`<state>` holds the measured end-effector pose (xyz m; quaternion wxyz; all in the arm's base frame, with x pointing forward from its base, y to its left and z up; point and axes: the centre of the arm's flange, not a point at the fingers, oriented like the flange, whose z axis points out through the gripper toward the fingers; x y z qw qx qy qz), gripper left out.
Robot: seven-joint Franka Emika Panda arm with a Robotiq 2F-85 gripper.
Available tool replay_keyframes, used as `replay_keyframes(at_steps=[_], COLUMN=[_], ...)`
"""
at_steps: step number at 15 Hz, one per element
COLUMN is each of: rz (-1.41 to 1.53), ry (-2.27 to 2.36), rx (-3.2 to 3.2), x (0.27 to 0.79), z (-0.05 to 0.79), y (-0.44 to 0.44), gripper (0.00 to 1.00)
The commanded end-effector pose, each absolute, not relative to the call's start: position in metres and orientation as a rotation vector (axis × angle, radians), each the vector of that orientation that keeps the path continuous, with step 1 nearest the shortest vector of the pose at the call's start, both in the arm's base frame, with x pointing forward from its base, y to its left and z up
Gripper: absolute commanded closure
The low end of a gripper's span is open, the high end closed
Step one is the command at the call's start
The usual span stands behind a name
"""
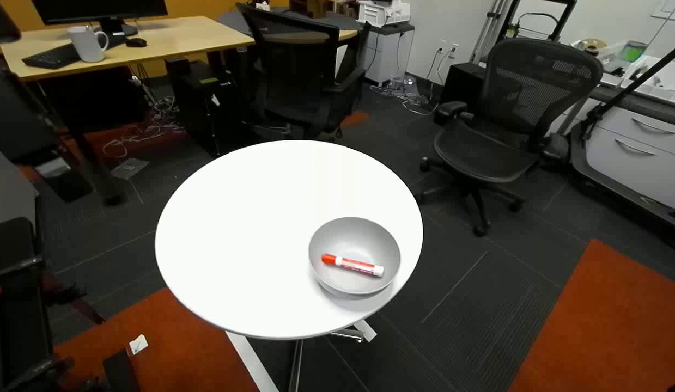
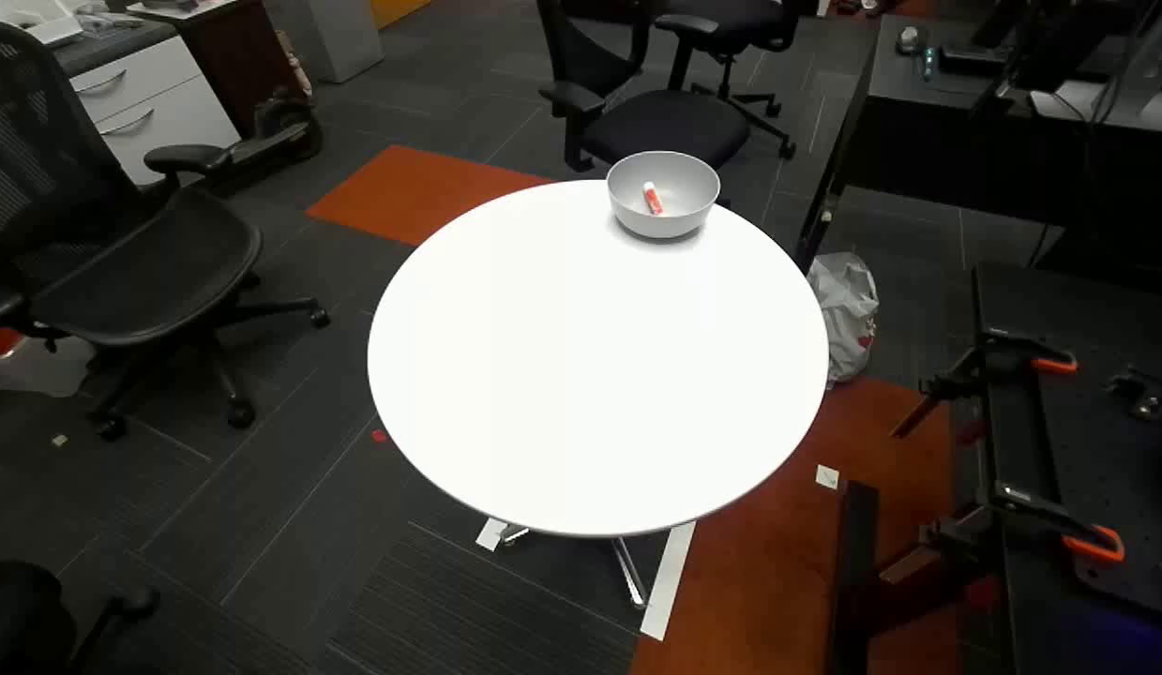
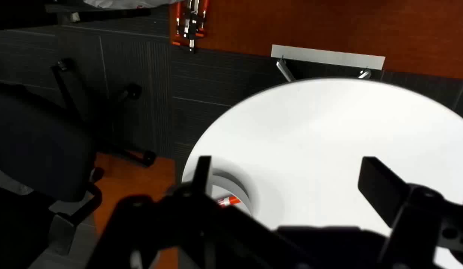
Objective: Pick up the pen from the bowl and put it on the table.
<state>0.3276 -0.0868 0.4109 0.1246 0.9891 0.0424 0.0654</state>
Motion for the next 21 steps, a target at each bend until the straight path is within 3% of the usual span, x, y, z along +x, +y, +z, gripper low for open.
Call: replay_keyframes(at_steps=[1, 8, 21], rz=[0.183, 0.186, 0.413], ry=[0.125, 0.131, -0.332], rx=[2.885, 2.879, 2.988], x=[0.327, 0.339, 0.510], z=[0.409, 0.406, 0.386], y=[-0.087, -0.091, -0.185], gripper=[0.00, 0.00, 0.00])
